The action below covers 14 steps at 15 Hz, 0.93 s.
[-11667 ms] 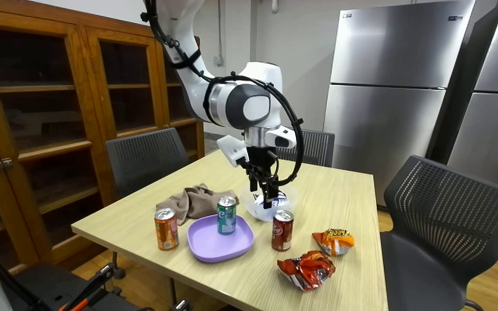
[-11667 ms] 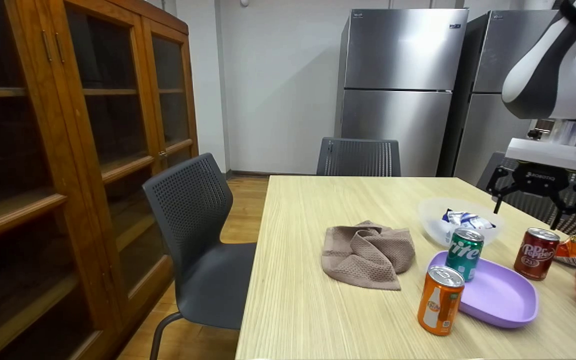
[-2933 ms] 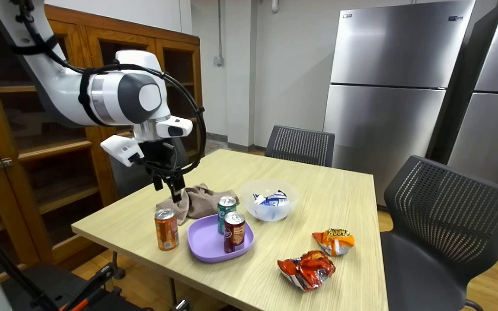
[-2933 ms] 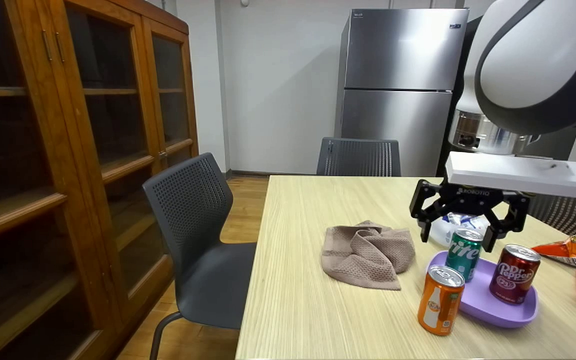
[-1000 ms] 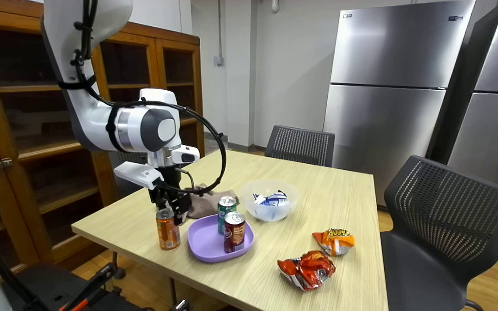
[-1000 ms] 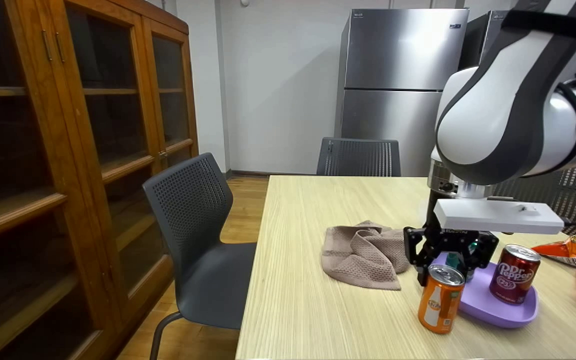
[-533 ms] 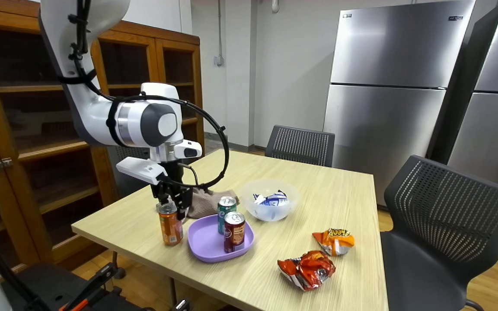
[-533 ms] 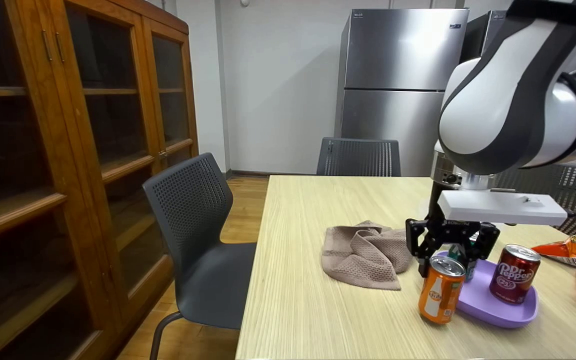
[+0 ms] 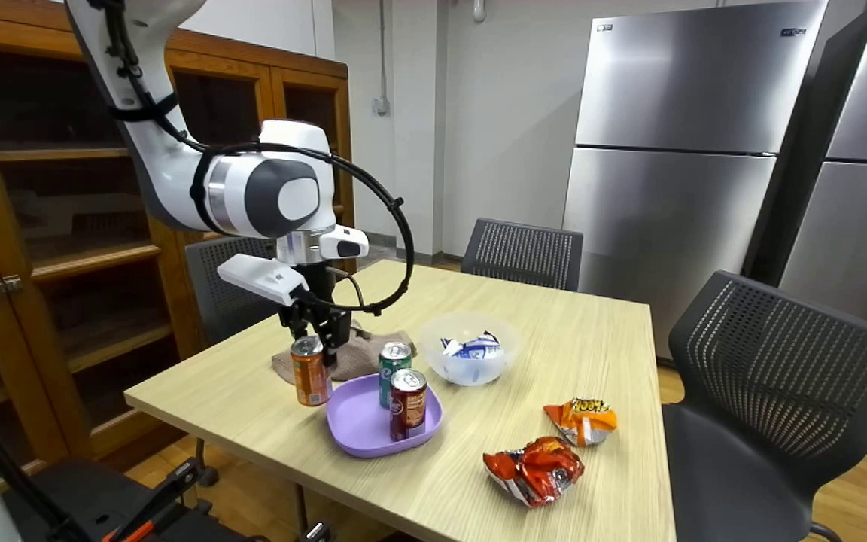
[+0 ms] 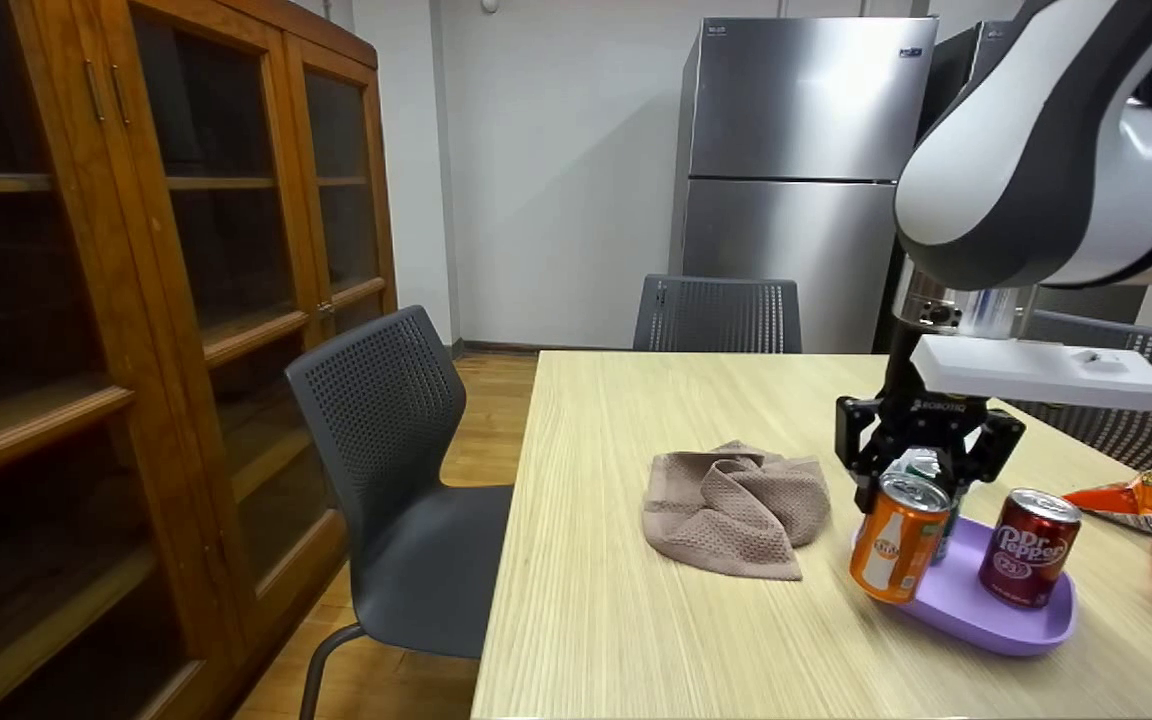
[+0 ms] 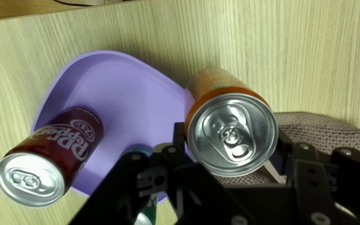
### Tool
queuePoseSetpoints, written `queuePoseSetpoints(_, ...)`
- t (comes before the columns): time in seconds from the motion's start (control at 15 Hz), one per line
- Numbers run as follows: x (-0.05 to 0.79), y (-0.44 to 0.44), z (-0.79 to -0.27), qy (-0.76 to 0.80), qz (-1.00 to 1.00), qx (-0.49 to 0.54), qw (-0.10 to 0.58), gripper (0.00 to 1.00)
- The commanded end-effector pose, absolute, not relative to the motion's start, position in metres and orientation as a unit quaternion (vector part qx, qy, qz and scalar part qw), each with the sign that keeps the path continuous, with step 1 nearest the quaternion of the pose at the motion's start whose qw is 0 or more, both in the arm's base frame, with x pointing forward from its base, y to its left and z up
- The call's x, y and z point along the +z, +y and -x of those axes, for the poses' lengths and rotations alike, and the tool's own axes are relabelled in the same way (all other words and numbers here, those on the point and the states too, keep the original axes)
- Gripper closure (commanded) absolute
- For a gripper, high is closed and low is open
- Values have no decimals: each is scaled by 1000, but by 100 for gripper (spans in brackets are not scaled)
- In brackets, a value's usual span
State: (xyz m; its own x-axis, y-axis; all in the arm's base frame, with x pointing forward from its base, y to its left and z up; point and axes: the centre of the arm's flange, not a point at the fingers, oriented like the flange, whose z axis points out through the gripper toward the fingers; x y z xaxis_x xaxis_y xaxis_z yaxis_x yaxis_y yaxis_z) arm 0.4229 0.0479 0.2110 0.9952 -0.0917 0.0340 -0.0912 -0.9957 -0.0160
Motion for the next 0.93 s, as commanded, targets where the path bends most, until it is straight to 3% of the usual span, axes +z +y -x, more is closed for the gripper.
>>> queuePoseSetpoints(0.0,238,18,-423,47,999,-18,12,62)
queuePoseSetpoints(0.87,220,-36,-444,55,998,-6,17,62)
